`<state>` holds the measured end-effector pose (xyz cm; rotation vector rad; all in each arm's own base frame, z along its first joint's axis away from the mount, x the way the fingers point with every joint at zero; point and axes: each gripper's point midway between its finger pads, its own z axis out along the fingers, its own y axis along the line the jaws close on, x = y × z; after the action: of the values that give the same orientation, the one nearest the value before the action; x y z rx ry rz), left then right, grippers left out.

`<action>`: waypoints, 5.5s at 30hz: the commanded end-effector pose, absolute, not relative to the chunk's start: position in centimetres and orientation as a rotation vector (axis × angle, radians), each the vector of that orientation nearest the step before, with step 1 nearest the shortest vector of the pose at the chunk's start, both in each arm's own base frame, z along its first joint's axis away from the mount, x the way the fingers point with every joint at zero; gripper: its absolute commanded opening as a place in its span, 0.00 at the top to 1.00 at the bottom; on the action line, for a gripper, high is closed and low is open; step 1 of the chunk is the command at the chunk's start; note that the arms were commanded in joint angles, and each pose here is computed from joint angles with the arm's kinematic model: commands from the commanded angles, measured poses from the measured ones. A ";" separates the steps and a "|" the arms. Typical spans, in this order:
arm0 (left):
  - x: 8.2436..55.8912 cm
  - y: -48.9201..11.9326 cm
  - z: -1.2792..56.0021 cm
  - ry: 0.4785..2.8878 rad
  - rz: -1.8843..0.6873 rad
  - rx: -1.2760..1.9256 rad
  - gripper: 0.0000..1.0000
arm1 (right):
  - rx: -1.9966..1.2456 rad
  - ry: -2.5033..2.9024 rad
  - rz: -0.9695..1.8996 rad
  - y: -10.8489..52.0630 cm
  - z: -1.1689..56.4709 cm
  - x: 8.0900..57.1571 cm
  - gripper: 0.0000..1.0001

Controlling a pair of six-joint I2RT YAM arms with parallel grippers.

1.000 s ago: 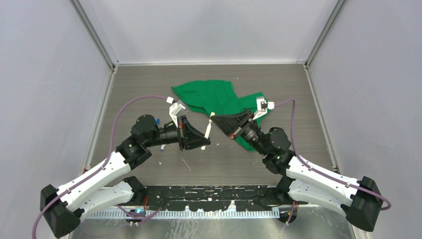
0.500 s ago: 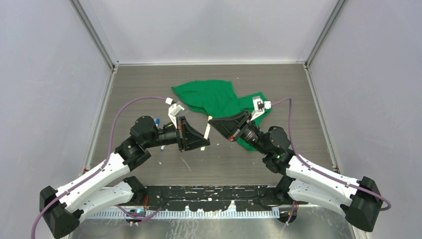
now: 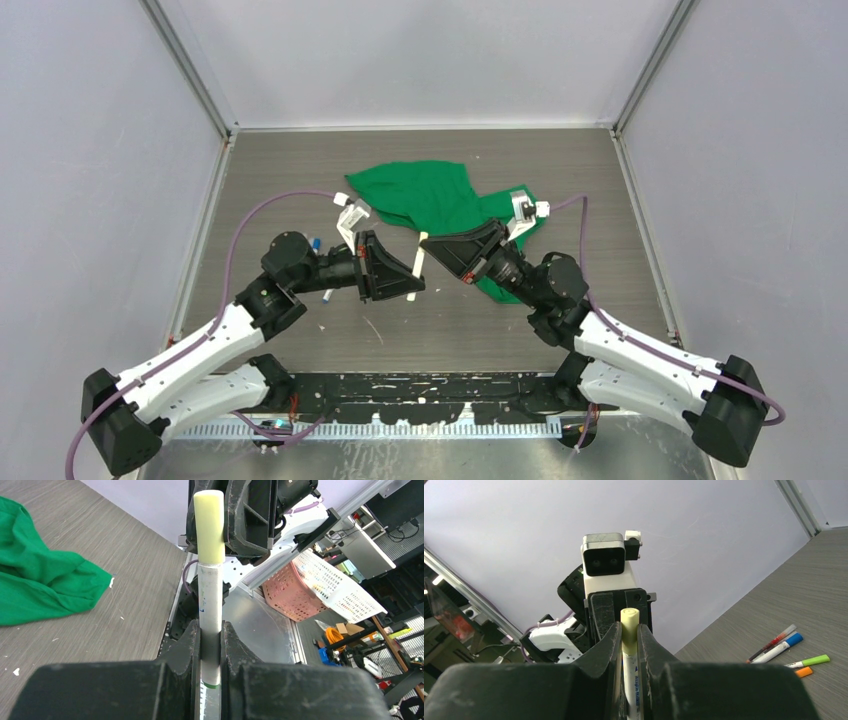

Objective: Insert the pens into the pen caps
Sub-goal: Insert the pen cap onto the pen, then place the pen at the center of the board, then reset both arms

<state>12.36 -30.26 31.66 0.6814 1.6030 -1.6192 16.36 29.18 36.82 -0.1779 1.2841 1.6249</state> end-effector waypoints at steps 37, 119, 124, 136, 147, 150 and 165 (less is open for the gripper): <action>15.4 -28.6 37.0 1.377 -1.478 0.567 1.00 | -0.327 1.768 1.463 32.0 24.5 12.7 0.99; 22.6 -20.3 17.0 2.449 -0.624 0.801 0.97 | -0.303 1.987 0.706 21.2 22.3 22.7 0.04; 23.4 -17.4 11.2 2.751 -0.445 0.721 0.93 | -0.242 1.958 0.702 19.5 22.4 23.7 0.04; 23.7 -12.5 5.5 3.044 -0.413 0.438 0.90 | -0.190 1.903 0.719 18.4 23.1 23.4 0.04; 24.1 -10.9 4.1 3.118 -0.347 0.299 0.81 | -0.142 1.906 0.712 17.9 22.9 23.6 0.05; 24.2 -10.1 3.9 3.133 -0.318 0.250 0.70 | -0.124 1.906 0.712 17.8 23.0 23.6 0.04; 26.9 -12.3 9.2 2.848 -0.502 0.283 0.27 | -0.113 1.922 0.684 17.6 22.8 24.0 0.04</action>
<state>24.18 -10.86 4.64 0.2518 3.0795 -0.4011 23.25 17.68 21.12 -0.1323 1.9833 0.6837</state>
